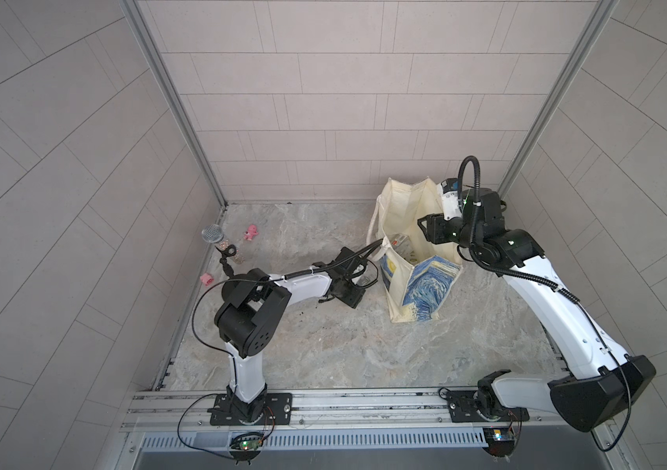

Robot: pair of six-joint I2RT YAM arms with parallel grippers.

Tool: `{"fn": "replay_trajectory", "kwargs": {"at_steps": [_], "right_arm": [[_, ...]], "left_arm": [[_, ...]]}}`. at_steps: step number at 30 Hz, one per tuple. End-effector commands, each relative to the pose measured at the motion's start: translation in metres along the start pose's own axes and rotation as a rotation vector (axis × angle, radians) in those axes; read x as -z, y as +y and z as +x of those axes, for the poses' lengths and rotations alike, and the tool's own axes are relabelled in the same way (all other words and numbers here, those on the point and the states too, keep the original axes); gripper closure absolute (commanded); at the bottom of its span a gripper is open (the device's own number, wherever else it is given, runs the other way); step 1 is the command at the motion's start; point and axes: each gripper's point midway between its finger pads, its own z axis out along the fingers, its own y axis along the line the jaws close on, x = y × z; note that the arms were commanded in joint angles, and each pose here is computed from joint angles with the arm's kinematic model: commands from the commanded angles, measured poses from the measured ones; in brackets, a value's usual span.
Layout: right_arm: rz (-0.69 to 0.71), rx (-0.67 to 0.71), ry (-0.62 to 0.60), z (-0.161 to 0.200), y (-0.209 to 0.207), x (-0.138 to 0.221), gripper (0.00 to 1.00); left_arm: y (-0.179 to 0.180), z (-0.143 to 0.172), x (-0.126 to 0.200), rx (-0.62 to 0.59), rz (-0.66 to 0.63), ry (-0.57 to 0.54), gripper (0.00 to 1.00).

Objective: Put the compass set into the canvas bag
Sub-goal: Pick up the compass set at the center of the board.

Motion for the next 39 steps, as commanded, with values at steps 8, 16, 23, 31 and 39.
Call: {"fn": "replay_trajectory", "kwargs": {"at_steps": [8,16,23,31,39], "right_arm": [[-0.002,-0.006,-0.026,-0.004,0.000,0.008,0.42],[-0.002,-0.009,-0.017,-0.003,-0.001,0.004,0.42],[0.007,-0.008,0.002,0.000,-0.002,-0.002,0.42],[-0.004,-0.017,0.017,0.002,-0.001,-0.010,0.42],[-0.058,-0.038,0.000,-0.001,0.009,-0.008,0.42]], "left_arm": [[0.028,0.009,0.009,0.086,-0.163,-0.042,0.59],[0.030,0.032,0.025,0.151,-0.171,-0.083,0.67],[0.033,0.044,0.044,0.192,-0.177,-0.169,0.71],[0.032,0.036,0.063,0.214,-0.160,-0.292,0.76],[0.028,0.024,0.086,0.239,-0.124,-0.455,0.83]]}}
